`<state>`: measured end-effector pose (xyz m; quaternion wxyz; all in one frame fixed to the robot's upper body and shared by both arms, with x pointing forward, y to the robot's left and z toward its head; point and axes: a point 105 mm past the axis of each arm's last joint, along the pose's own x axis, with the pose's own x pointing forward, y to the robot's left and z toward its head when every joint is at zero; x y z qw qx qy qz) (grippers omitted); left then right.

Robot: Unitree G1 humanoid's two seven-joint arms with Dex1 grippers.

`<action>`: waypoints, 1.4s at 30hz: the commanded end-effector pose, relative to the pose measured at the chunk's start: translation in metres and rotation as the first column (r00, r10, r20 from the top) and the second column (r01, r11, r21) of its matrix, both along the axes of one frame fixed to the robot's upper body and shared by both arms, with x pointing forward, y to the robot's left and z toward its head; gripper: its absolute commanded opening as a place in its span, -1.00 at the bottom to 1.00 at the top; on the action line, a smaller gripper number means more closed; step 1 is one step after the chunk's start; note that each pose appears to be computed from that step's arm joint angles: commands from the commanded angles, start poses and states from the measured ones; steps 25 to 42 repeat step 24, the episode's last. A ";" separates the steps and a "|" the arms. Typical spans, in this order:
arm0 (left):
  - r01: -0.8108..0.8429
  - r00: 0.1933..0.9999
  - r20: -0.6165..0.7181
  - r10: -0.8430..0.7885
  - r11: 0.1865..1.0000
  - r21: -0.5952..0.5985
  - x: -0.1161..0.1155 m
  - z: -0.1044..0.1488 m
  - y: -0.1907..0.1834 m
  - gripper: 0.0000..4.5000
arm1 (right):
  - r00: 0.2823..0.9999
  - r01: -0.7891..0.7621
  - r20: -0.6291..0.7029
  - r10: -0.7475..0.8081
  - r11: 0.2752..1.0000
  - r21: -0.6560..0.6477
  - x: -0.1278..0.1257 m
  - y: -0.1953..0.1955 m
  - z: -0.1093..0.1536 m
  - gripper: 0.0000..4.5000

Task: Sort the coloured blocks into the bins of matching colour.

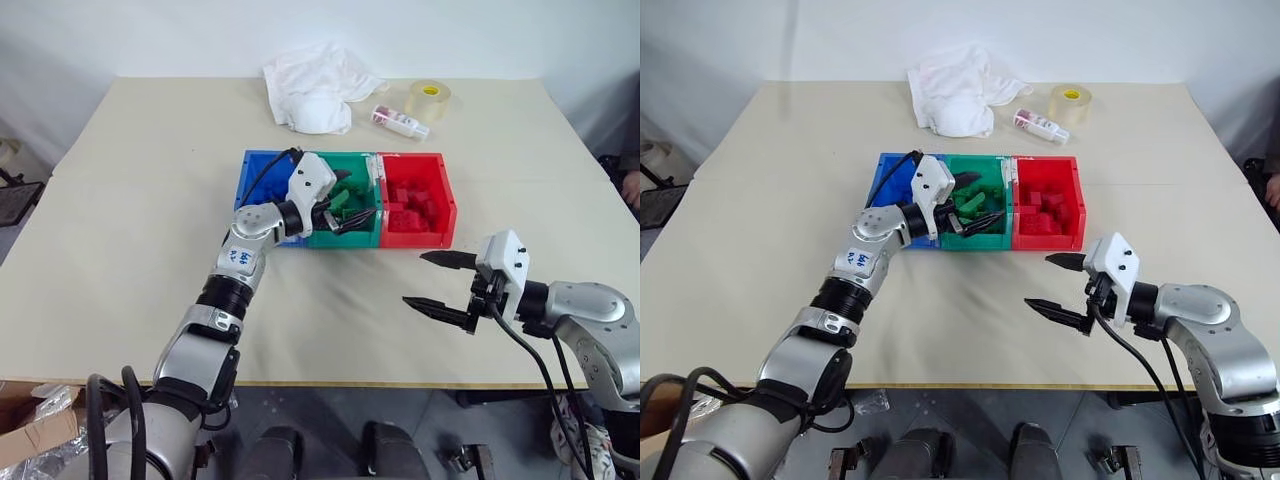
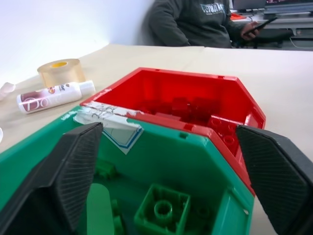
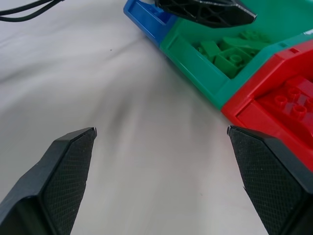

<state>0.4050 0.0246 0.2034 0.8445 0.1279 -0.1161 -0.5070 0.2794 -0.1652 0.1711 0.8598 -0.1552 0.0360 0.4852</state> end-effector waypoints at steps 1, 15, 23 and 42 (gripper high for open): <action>0.107 0.993 0.044 -0.107 0.994 -0.008 -0.020 0.013 0.015 0.98 | 0.998 -0.009 0.056 0.009 1.000 0.002 -0.001 -0.003 0.015 1.00; -0.077 0.975 -0.200 0.099 0.990 0.115 -0.099 -0.016 0.194 0.98 | 1.000 0.011 0.009 -0.010 0.989 -0.145 0.020 -0.068 0.014 1.00; -0.144 0.968 -0.187 0.166 0.981 0.126 -0.103 -0.022 0.218 0.98 | 1.000 -0.005 0.004 0.006 0.986 -0.166 0.032 -0.075 0.013 1.00; -0.143 0.967 -0.194 0.164 0.983 0.117 -0.103 -0.023 0.218 0.98 | 1.000 -0.004 0.008 0.006 0.987 -0.162 0.033 -0.074 0.013 1.00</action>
